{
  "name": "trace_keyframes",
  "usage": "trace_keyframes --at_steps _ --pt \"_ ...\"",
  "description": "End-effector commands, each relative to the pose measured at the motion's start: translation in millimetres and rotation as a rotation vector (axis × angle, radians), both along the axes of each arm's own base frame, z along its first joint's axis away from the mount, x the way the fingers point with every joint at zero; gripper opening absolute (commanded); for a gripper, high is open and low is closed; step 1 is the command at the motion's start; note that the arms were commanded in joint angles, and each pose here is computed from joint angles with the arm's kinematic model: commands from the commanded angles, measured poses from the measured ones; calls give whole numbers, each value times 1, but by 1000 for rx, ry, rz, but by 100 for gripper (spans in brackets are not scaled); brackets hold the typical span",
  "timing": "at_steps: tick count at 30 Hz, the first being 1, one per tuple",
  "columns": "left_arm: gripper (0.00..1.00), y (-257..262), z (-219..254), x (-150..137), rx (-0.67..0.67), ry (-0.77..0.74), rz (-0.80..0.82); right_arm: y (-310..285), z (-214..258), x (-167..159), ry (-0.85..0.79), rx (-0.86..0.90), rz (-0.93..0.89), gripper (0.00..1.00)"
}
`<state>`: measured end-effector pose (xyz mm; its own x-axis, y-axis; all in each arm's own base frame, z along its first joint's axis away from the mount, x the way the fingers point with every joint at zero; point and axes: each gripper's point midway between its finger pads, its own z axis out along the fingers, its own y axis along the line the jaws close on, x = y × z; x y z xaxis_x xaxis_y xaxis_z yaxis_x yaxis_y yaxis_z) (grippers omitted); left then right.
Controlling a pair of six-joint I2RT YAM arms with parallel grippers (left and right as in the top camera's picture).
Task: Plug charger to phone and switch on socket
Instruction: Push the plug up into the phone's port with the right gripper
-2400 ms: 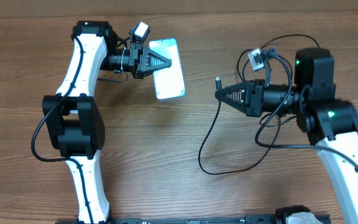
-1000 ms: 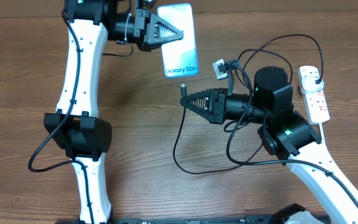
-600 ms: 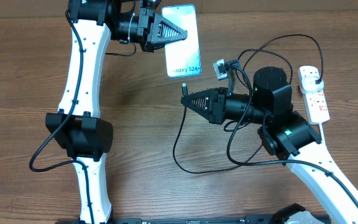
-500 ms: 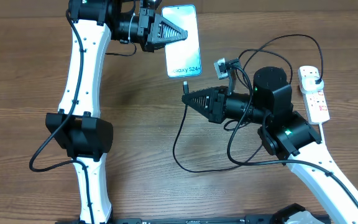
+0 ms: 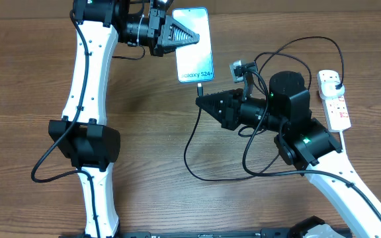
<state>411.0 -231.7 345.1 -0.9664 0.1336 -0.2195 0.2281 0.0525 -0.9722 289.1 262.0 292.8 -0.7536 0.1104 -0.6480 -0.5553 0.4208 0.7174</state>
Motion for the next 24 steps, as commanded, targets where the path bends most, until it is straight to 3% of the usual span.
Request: trace_keyframes --at_steps 1,18,24 --pt "4 3 28 -12 -30 -62 -3 5 3 -6 -40 -6 20 4" --pt "4 -7 21 -14 11 -95 -16 6 7 -5 -58 3 19 4" --pt "4 -7 27 -16 -29 -93 -28 1 -3 0 19 -13 -42 4"
